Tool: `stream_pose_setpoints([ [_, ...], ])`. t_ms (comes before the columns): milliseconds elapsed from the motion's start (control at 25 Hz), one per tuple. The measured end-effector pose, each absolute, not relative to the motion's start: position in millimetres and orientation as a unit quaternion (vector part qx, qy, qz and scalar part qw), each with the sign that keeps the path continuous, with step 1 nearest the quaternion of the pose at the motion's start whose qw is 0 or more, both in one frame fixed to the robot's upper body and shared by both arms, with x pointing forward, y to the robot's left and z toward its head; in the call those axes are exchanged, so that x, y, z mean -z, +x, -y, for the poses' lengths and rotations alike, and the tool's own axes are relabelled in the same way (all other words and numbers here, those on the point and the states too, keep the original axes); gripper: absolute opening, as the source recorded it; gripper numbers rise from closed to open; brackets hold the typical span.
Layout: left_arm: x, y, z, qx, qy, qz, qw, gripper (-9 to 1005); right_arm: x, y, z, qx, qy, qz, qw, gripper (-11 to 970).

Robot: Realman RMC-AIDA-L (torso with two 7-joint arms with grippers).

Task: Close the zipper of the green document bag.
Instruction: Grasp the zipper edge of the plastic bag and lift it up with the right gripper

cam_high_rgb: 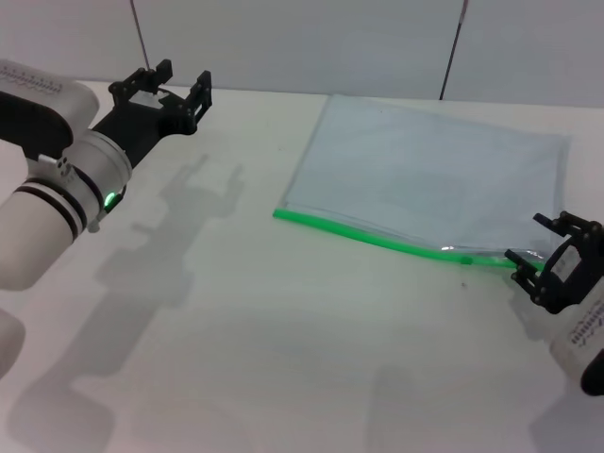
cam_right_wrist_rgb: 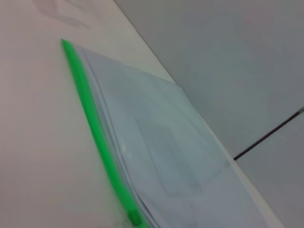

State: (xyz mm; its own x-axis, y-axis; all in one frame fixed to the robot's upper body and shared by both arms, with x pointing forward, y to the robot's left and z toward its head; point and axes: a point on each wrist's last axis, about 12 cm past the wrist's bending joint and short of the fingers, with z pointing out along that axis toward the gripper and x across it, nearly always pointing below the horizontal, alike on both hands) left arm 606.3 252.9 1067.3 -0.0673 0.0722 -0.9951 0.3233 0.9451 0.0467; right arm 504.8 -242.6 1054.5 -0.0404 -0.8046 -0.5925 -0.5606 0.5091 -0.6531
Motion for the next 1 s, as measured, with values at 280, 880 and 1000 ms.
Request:
stream_pose_setpoints([
  [280,-1064,606,-257,0.088,0.133,-0.732,0.663,560,-1049,504,232,0.155,-0.493,-0.701,0.492,494],
  [880,-1061,603,-266,0.081,0.116,-0.735,0.663,560,-1040,494,245,0.199,-0.529,-0.682,0.464,488],
  [1000,-1061,603,-266,0.081,0.116,-0.735,0.663,560,-1037,492,251,0.216,-0.536,-0.675,0.458,487],
])
